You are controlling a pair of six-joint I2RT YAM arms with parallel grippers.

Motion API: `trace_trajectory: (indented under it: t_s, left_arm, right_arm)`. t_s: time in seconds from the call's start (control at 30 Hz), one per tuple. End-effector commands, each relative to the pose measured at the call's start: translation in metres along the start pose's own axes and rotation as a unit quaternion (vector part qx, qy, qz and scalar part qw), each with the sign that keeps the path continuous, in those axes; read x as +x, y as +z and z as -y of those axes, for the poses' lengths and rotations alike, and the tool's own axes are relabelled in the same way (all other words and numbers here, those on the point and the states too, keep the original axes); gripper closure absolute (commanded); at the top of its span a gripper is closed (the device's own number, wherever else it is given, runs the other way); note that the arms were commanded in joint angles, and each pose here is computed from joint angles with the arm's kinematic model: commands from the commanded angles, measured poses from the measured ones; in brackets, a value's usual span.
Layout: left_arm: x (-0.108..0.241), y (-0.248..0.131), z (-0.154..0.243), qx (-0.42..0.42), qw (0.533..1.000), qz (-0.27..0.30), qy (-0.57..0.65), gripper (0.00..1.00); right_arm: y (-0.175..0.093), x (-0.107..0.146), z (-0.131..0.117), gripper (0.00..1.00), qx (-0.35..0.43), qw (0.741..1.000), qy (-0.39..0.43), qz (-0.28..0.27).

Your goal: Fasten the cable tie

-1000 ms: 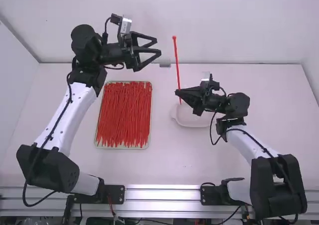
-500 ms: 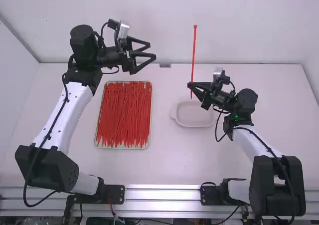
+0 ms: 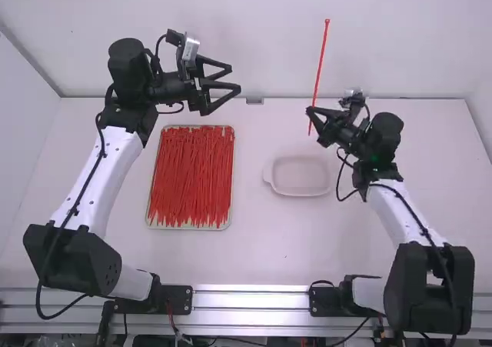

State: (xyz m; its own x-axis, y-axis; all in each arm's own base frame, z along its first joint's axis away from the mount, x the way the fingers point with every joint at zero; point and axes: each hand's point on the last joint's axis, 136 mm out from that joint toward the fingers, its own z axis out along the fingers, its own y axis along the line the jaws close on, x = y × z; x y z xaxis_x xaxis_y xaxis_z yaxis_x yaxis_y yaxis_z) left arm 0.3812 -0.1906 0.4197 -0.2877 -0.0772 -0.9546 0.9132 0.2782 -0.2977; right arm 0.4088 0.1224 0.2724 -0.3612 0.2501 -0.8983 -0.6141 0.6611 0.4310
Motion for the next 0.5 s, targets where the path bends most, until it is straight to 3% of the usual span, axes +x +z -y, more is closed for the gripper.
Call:
trace_trajectory:
  t_s: [0.0,0.2,0.47]
  left_arm:
    - [-0.008,-0.001,0.005,0.005,1.000,0.004,0.019,0.01]
    - [-0.010,-0.001,0.001,-0.010,1.000,0.008,0.008,0.01]
    - [-0.012,-0.001,-0.003,-0.021,1.000,0.014,-0.006,0.01]
  right_arm:
    - [0.007,-0.028,0.007,1.00,0.052,0.997,-0.045,0.023]
    - [0.014,-0.031,0.021,1.00,0.161,0.986,-0.049,-0.016]
    - [0.016,-0.023,0.017,1.00,0.328,0.937,-0.108,-0.056]
